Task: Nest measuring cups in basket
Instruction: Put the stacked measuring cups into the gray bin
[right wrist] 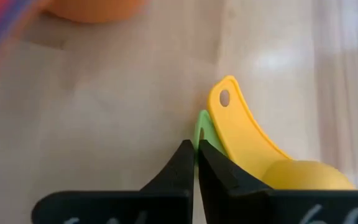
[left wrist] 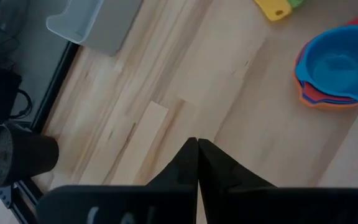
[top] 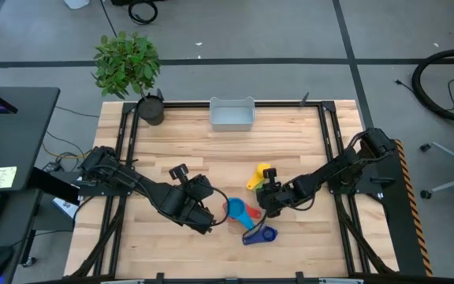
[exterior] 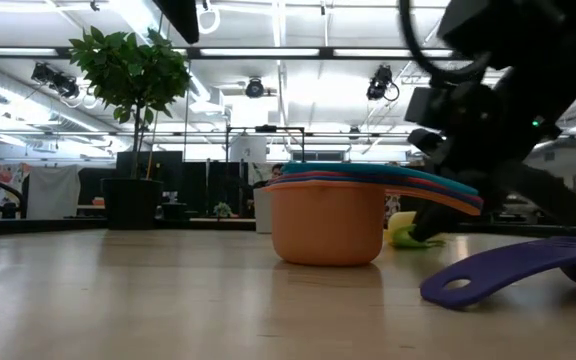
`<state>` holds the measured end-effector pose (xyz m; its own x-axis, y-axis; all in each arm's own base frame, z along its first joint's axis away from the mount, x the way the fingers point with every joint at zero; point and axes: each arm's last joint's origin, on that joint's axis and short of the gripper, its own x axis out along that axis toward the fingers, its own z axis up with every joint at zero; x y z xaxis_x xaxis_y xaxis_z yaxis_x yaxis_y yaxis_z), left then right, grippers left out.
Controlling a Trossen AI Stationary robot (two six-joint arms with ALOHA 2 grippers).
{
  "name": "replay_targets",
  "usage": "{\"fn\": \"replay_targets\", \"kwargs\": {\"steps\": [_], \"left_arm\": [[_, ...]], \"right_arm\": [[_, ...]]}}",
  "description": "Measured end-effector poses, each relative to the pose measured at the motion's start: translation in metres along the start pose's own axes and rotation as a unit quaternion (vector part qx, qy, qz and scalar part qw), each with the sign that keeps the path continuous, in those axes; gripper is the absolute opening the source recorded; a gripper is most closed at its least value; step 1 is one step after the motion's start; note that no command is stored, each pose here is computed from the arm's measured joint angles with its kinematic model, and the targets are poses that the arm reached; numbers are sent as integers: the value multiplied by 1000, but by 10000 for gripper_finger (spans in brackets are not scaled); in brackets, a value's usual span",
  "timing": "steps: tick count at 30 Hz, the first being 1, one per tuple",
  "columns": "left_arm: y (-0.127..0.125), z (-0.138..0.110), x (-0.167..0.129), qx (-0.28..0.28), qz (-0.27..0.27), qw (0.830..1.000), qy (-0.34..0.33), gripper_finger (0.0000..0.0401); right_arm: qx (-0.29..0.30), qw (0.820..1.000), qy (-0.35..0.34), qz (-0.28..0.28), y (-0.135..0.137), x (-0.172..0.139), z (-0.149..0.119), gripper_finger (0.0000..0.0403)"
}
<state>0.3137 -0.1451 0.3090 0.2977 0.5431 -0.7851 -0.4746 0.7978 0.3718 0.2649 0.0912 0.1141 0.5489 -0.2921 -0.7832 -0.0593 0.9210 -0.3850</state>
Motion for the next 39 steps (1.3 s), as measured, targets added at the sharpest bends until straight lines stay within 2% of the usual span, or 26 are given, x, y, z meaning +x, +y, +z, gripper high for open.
{"fn": "replay_targets", "kwargs": {"steps": [9,15,20,33,39], "left_arm": [[0,1,1,-3,-5,1000,7,6],[0,1,1,-3,-5,1000,7,6],[0,1,1,-2,-5,1000,7,6],[-6,-6,-6,12,-13,1000,1,6],[-7,-8,-8,15,-15,1000,-1,6]], "right_arm": [[10,1000,8,2,-9,3,4,10],[6,999,9,41,-11,-5,27,9],[28,997,-8,69,-16,-10,46,8],[69,995,-34,60,-37,-21,81,8],[116,991,-51,54,-51,-24,96,8]]}}
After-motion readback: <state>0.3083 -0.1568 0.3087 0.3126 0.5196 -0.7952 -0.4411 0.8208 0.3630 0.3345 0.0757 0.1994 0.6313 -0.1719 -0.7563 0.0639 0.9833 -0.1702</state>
